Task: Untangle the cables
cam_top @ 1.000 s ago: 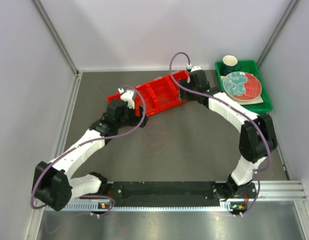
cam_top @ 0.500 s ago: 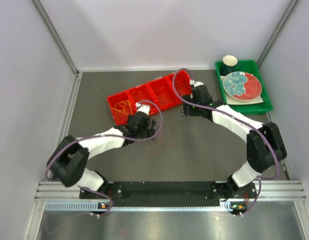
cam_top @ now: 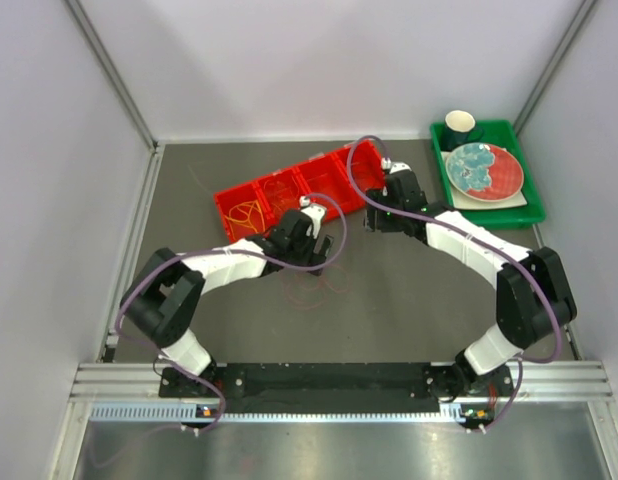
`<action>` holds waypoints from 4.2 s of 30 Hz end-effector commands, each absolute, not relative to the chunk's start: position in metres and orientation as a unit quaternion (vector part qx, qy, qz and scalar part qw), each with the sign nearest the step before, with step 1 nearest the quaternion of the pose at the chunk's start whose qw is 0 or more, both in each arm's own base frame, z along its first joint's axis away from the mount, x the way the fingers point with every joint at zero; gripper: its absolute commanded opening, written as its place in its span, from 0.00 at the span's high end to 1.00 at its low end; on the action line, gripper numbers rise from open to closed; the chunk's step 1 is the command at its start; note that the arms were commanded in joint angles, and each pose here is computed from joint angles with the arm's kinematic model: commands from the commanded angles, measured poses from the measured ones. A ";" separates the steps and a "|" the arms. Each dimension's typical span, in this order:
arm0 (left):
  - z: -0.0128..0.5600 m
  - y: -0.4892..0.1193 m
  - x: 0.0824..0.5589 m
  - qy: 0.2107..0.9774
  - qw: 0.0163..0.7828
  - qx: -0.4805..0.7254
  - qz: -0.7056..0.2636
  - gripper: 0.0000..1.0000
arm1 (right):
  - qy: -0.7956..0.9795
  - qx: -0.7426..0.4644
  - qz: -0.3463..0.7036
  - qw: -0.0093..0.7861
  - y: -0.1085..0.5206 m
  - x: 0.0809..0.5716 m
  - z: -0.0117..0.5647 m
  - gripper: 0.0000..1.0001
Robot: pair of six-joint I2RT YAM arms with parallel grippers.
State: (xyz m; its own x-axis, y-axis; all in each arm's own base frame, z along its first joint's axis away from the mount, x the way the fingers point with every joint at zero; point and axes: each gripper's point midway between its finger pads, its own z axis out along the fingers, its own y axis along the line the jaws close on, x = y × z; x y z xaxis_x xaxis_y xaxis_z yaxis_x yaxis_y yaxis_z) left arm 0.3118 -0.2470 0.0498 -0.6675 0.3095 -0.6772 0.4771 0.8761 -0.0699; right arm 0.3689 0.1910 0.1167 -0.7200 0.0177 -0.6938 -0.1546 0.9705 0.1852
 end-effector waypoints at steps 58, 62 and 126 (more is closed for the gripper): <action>0.034 -0.300 0.262 0.903 0.290 0.302 -0.095 0.63 | 0.906 -0.029 0.140 0.399 0.201 0.380 0.139 0.34; 0.031 -0.296 0.265 0.906 0.290 0.298 -0.080 0.42 | 0.906 -0.028 0.136 0.400 0.199 0.380 0.138 0.34; 0.056 -0.271 0.266 0.918 0.276 0.258 -0.117 0.20 | 0.894 0.046 0.130 0.425 0.153 0.381 0.164 0.36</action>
State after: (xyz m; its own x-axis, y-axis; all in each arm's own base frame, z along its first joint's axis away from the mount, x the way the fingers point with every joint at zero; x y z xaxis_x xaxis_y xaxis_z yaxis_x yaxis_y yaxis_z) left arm 0.2538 -0.2632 0.0545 -0.7537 0.4028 -0.5194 0.5212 0.8477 -0.0989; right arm 0.3690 0.1451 0.1487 -0.6618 0.1674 -0.7307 -0.0122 0.9722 0.2338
